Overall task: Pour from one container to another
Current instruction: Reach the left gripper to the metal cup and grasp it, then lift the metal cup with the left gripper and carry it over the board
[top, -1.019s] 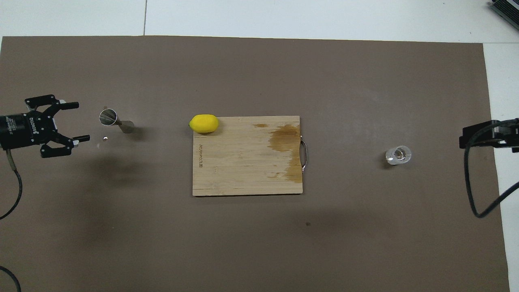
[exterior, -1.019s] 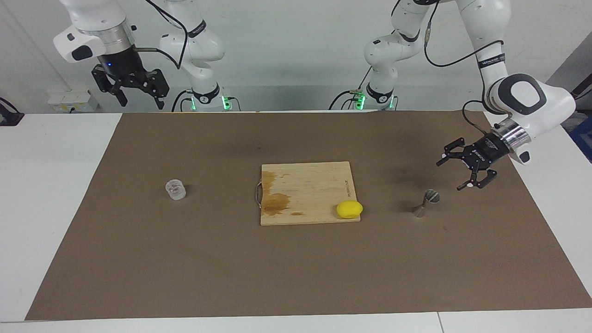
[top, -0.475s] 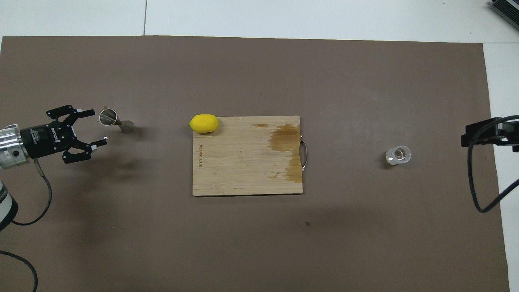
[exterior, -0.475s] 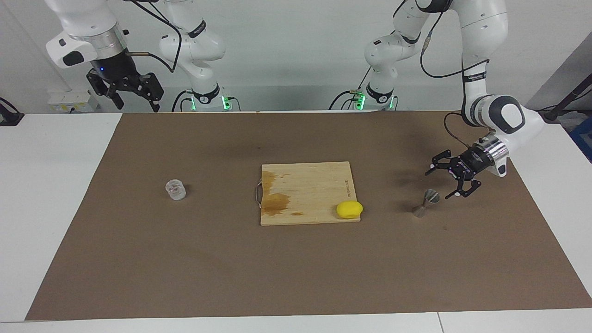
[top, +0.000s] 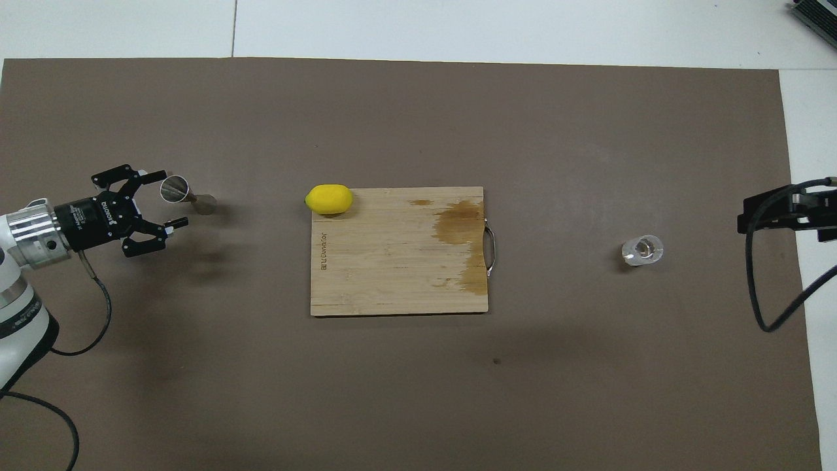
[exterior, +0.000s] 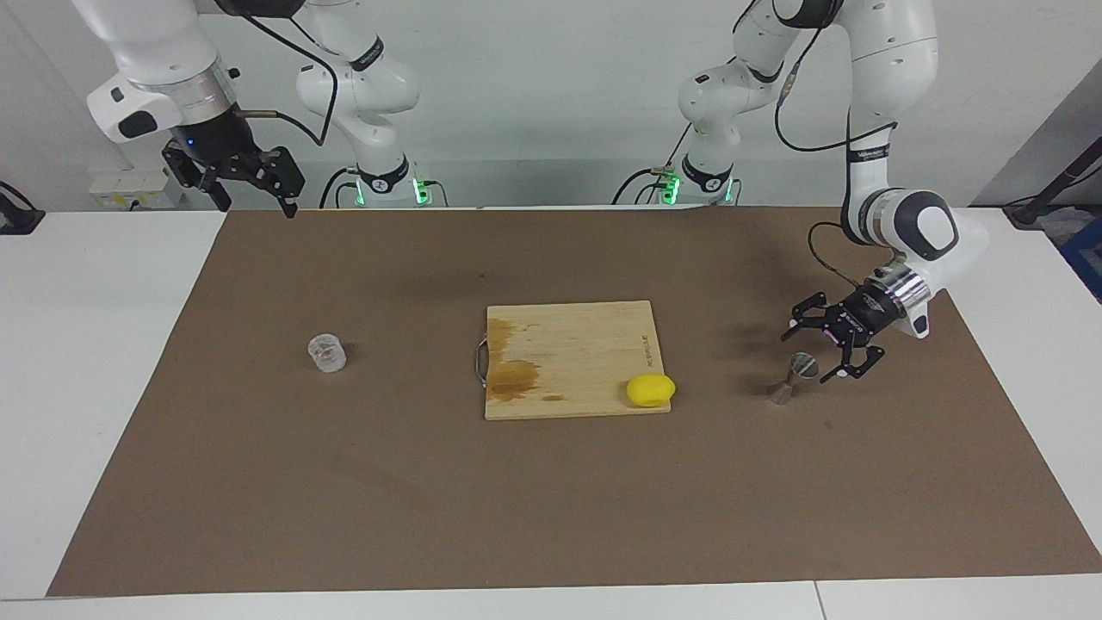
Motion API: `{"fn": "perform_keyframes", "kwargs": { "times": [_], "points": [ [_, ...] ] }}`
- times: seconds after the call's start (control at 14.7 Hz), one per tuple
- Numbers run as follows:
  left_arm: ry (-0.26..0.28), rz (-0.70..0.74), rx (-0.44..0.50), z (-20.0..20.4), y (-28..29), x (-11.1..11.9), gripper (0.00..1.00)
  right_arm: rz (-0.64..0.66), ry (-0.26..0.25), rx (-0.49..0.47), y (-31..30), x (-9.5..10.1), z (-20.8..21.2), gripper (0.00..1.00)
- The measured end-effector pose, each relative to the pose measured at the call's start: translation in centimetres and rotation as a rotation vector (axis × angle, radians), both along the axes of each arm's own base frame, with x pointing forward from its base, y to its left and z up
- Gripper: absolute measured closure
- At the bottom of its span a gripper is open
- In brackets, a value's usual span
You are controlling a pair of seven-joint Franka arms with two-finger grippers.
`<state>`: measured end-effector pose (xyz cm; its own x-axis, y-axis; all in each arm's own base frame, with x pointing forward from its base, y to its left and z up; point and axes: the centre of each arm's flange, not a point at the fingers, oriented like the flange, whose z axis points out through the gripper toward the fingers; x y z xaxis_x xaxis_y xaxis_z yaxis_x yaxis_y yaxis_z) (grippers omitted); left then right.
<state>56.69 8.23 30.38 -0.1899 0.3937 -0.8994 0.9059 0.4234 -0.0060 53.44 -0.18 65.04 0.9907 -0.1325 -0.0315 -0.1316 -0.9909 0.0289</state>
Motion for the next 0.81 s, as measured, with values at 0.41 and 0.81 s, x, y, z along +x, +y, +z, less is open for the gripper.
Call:
{"fn": "perform_keyframes", "kwargs": {
  "times": [0.41,0.81],
  "points": [
    [-0.003,0.009,0.005,-0.24,-0.07,0.10,0.04,0.000,0.003,0.000,0.01,0.31,-0.42,0.00],
    [-0.005,0.015,0.007,-0.23,0.22,0.08,0.33,0.000,0.005,0.000,0.01,0.31,-0.51,0.00]
  ]
}}
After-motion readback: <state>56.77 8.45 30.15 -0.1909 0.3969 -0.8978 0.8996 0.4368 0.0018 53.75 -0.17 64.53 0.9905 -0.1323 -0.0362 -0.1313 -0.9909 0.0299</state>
